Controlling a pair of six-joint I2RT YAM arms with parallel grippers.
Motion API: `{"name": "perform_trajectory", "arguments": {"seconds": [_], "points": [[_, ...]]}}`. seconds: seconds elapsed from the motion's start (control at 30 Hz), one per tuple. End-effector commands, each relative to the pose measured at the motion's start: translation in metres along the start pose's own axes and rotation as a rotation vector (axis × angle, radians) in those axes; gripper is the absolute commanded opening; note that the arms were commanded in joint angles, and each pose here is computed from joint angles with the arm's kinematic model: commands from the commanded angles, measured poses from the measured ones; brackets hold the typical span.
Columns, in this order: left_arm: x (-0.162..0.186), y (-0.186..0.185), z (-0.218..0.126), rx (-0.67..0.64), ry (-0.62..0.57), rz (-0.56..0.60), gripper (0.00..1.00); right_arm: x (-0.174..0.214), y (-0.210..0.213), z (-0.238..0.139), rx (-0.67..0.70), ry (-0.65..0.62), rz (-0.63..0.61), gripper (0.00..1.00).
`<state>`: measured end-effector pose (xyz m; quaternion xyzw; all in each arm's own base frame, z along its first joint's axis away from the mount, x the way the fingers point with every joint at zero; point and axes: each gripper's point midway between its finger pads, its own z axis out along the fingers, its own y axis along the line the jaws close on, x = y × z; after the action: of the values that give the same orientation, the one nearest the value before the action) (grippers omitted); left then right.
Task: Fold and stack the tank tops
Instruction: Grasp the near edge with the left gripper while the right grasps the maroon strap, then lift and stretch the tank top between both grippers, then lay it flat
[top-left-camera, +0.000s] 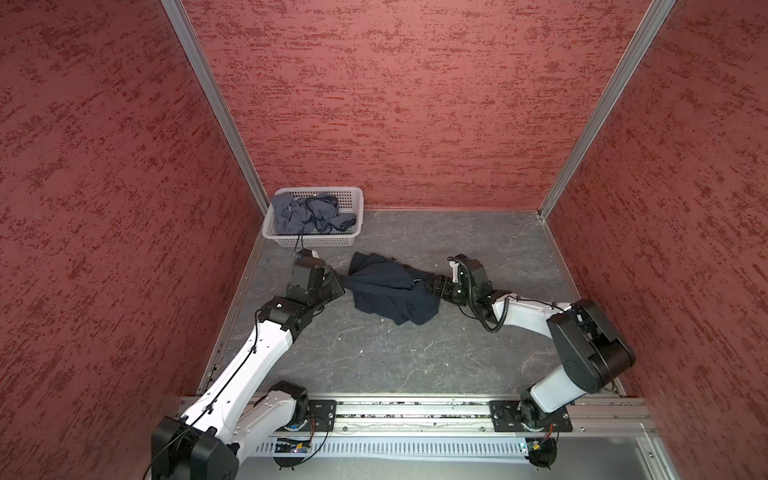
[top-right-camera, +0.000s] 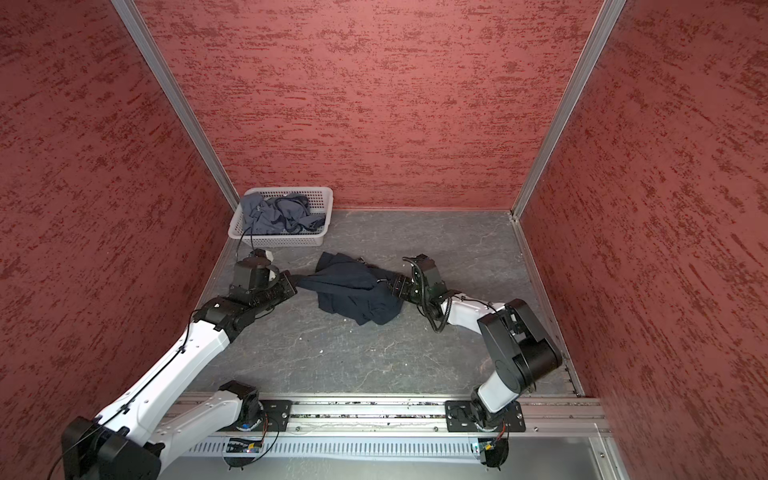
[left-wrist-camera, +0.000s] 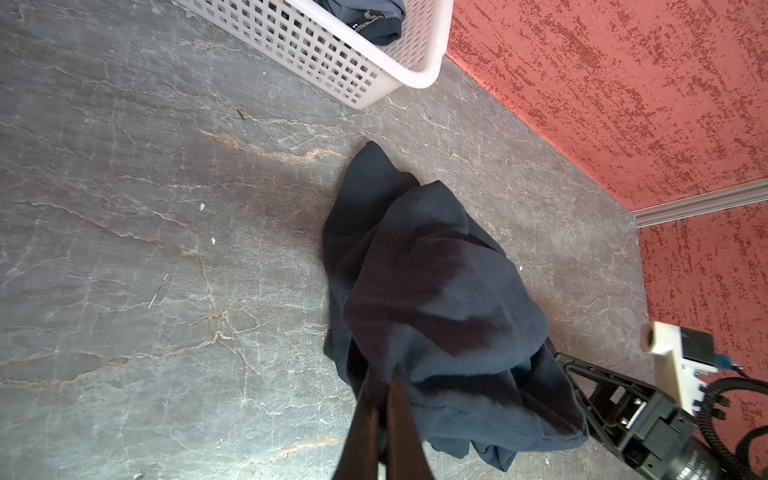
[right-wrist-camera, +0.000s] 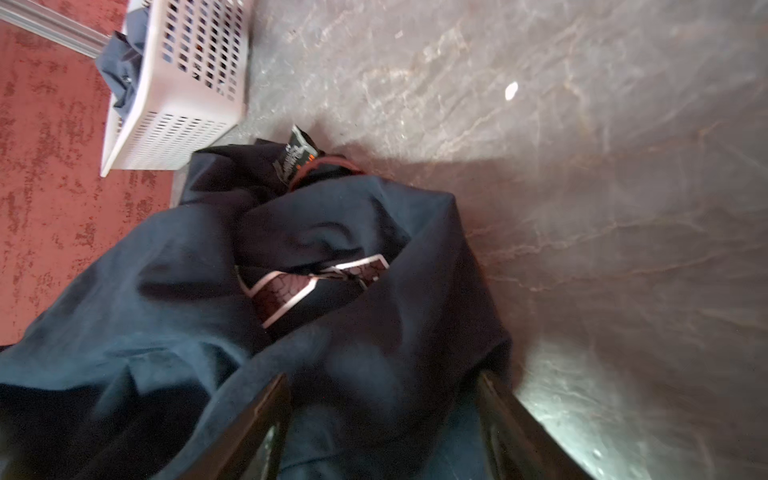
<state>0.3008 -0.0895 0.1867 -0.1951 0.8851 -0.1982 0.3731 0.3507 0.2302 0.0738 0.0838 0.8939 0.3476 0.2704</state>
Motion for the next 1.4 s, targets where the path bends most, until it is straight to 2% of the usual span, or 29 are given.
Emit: {"name": "perform_trajectory", "arguments": {"seconds": [0.0,0.2,0.3,0.4,0.53,0.6,0.73,0.83,0.93,1.03,1.13,1.23,1.3,1.37], "points": [[-0.005,-0.002,0.001,0.017,-0.018,-0.007,0.00,-0.007,0.013,0.001,-0.017,-0.010,-0.016,0.59],[-0.017,-0.016,-0.004,0.064,-0.049,0.010,0.00,-0.028,0.025,-0.019,0.013,-0.086,-0.088,0.26],[-0.034,-0.033,-0.015,0.116,-0.098,0.032,0.00,-0.045,0.038,-0.039,0.023,-0.148,-0.133,0.17],[-0.056,-0.055,-0.032,0.176,-0.155,0.060,0.00,-0.070,0.057,-0.077,0.039,-0.253,-0.186,0.10],[-0.089,-0.094,-0.065,0.286,-0.235,0.117,0.00,-0.101,0.087,-0.136,0.056,-0.398,-0.263,0.04],[-0.107,-0.121,-0.089,0.362,-0.280,0.156,0.00,-0.118,0.106,-0.172,0.058,-0.481,-0.308,0.00],[-0.134,-0.175,-0.148,0.505,-0.387,0.249,0.00,-0.145,0.144,-0.243,0.034,-0.641,-0.371,0.00],[-0.141,-0.207,-0.191,0.607,-0.465,0.299,0.00,-0.156,0.161,-0.287,0.029,-0.730,-0.388,0.00],[-0.136,-0.214,-0.203,0.614,-0.509,0.330,0.00,-0.157,0.164,-0.311,0.034,-0.782,-0.386,0.00],[-0.129,-0.190,-0.161,0.465,-0.470,0.299,0.00,-0.150,0.152,-0.293,0.042,-0.739,-0.366,0.00],[-0.111,-0.146,-0.097,0.267,-0.346,0.229,0.00,-0.132,0.127,-0.237,0.053,-0.603,-0.315,0.00],[-0.087,-0.084,-0.042,0.100,-0.183,0.105,0.00,-0.099,0.096,-0.171,0.028,-0.439,-0.243,0.02],[-0.072,-0.045,-0.019,0.031,-0.113,0.025,0.00,-0.074,0.077,-0.134,0.011,-0.328,-0.205,0.31],[-0.057,-0.018,-0.006,0.003,-0.062,-0.017,0.00,-0.062,0.062,-0.117,0.041,-0.271,-0.192,0.54]]}}
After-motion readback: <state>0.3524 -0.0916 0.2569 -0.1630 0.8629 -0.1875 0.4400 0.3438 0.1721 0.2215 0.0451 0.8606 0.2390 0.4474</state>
